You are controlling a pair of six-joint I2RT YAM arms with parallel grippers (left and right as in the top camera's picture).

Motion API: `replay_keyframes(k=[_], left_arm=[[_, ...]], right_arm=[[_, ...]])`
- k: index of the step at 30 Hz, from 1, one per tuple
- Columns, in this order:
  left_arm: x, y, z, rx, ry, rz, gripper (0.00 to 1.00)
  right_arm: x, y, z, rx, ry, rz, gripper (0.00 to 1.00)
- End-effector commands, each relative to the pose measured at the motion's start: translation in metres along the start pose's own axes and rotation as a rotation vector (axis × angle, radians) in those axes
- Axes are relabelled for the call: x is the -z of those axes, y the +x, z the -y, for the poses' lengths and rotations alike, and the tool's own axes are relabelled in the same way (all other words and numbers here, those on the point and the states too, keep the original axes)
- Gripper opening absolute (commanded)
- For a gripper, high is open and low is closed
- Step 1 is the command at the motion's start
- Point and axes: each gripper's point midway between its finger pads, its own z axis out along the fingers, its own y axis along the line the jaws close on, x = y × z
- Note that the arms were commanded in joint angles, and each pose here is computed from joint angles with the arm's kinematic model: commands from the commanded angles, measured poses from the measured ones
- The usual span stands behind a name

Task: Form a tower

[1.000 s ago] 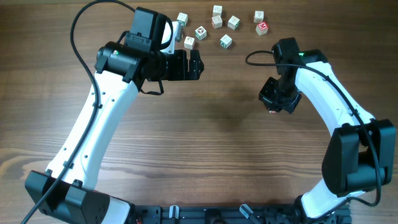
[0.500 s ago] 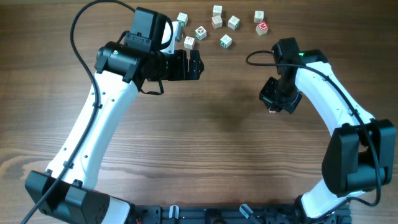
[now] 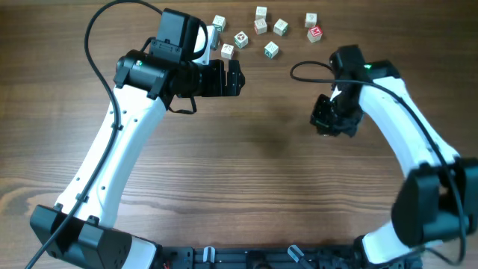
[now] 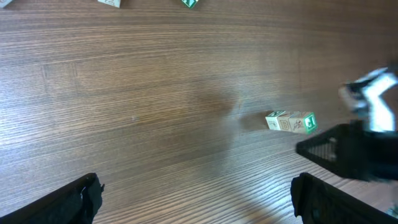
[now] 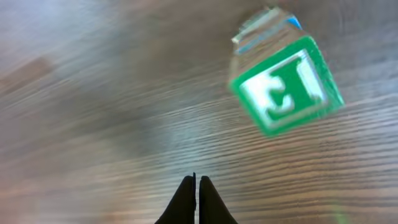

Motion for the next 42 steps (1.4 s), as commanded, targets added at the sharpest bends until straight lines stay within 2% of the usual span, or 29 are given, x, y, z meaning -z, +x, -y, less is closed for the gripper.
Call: replay_keyframes(k=[1,2,3,5,6,7,9,12,15,22,27,31,39,42], left_arm=[[-0.002,0.002,0.002,0.003,0.011,-0.01,1.0],[-0.002,0.002,0.002,0.003,0.011,-0.01,1.0],[-0.002,0.002,0.002,0.003,0.011,-0.01,1.0],[-0.002,0.002,0.002,0.003,0.011,-0.01,1.0],[-0.002,0.002,0.002,0.003,0.011,-0.01,1.0],[-0.002,0.002,0.002,0.003,0.011,-0.01,1.0],[-0.002,0.002,0.002,0.003,0.011,-0.01,1.0],[-0.002,0.002,0.002,0.003,0.011,-0.01,1.0],[-0.002,0.002,0.002,0.003,0.011,-0.01,1.0],[-0.002,0.002,0.002,0.003,0.011,-0.01,1.0],[-0.002,0.002,0.002,0.003,0.011,-0.01,1.0],[-0.002,0.002,0.002,0.003,0.011,-0.01,1.0],[-0.002,0.002,0.002,0.003,0.011,-0.01,1.0],[-0.002,0.002,0.002,0.003,0.011,-0.01,1.0]], right_arm=[[0.052,-0.01,-0.017,0.247,-0.08,0.206,0.29],[0.057,-0.017,-0.014,0.251,-0.054,0.253,0.5],[0.059,-0.025,-0.007,0.246,-0.007,0.292,0.81],[0.062,-0.04,0.012,0.229,0.115,0.359,0.89],[0.062,-0.041,0.013,0.295,0.132,0.359,0.95],[0.06,-0.037,-0.001,0.475,0.079,0.336,0.97],[0.062,-0.039,-0.014,0.645,0.044,0.353,1.0],[0.06,-0.041,-0.017,0.85,0.07,0.358,1.0],[0.044,-0.043,-0.013,0.921,0.095,0.301,1.0],[-0.015,-0.039,0.013,0.846,0.098,0.06,0.98],[-0.019,-0.05,0.032,0.781,0.133,0.049,0.98],[-0.034,-0.05,0.039,0.726,0.05,-0.006,0.92],[-0.035,-0.05,0.04,0.724,0.054,-0.009,0.76],[-0.036,-0.052,0.037,0.704,0.054,0.001,0.75]])
